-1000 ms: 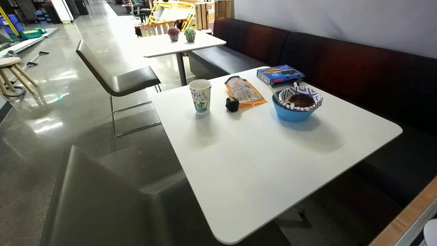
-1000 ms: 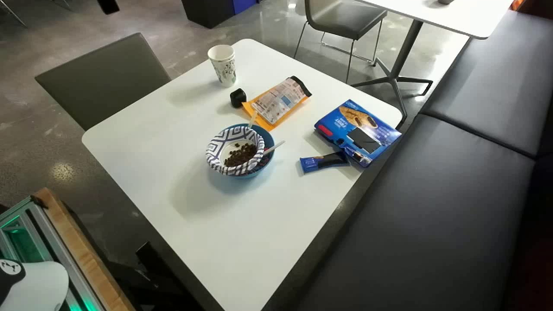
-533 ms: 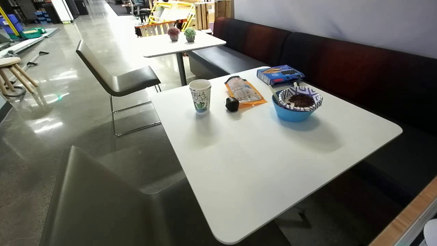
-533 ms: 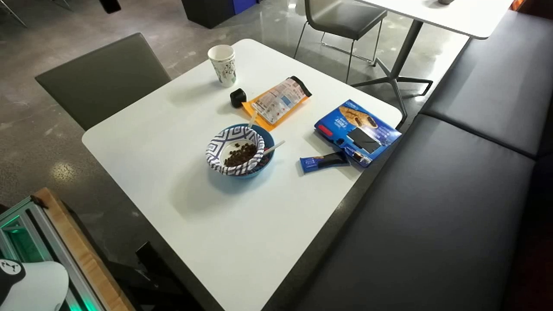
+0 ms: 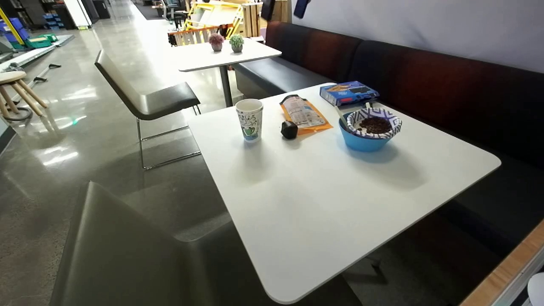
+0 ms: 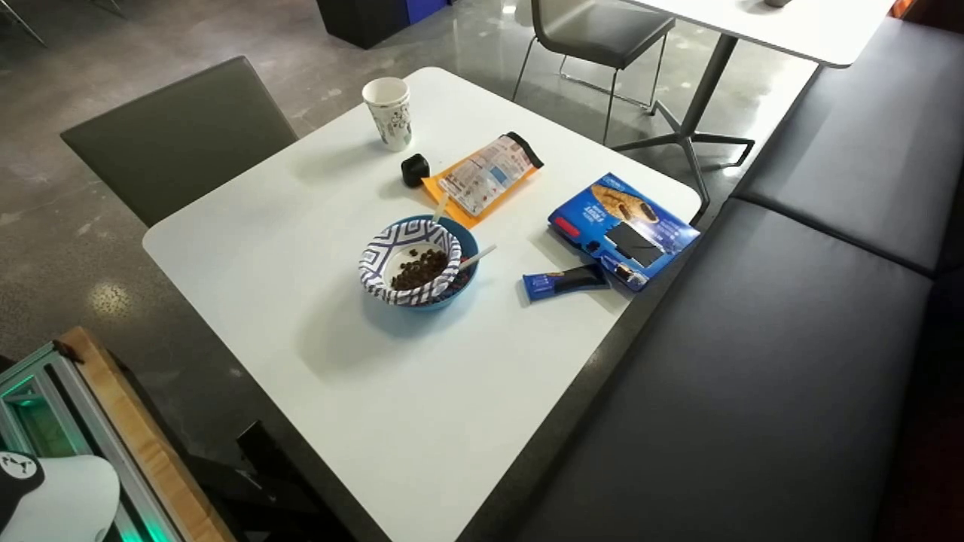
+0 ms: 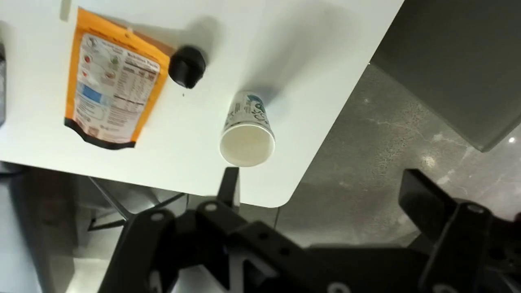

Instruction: Put the black object inside the cup

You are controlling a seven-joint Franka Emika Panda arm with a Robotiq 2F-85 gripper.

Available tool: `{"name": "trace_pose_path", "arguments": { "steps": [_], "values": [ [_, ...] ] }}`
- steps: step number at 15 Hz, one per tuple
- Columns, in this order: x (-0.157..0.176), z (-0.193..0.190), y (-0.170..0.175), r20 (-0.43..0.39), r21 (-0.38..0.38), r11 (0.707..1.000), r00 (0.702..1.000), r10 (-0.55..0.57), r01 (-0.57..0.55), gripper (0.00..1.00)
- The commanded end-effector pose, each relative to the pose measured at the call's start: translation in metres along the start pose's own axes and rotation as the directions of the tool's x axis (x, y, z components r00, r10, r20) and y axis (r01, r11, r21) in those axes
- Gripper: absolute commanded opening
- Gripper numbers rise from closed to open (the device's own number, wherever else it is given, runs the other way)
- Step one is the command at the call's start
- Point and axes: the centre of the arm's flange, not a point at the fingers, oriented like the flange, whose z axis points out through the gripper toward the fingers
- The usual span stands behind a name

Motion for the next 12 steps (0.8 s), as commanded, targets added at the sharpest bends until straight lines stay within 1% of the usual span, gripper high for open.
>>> {"name": "trace_pose_path", "arguments": {
  "steps": [1, 3, 5, 8, 9, 10, 11, 12],
  "values": [
    [0.016, 0.084, -0.006, -0.005, -0.041, 0.979, 0.98, -0.2, 0.2, 1.0],
    [0.01, 0.124, 0.014, 0.032, -0.041, 0.95, 0.95, -0.31, 0.311, 1.0],
    [-0.003, 0.162, 0.037, 0.089, -0.043, 0.913, 0.912, -0.4, 0.405, 1.0],
    [-0.023, 0.214, 0.063, 0.13, -0.038, 0.871, 0.867, -0.481, 0.49, 1.0],
    [-0.027, 0.229, 0.069, 0.133, -0.039, 0.862, 0.857, -0.498, 0.506, 1.0],
    [-0.03, 0.243, 0.071, 0.119, -0.028, 0.861, 0.856, -0.502, 0.509, 1.0],
    [-0.03, 0.254, 0.073, 0.095, -0.042, 0.855, 0.854, -0.512, 0.517, 1.0],
    [-0.031, 0.228, 0.07, 0.116, -0.032, 0.875, 0.871, -0.476, 0.483, 1.0]
  ]
}}
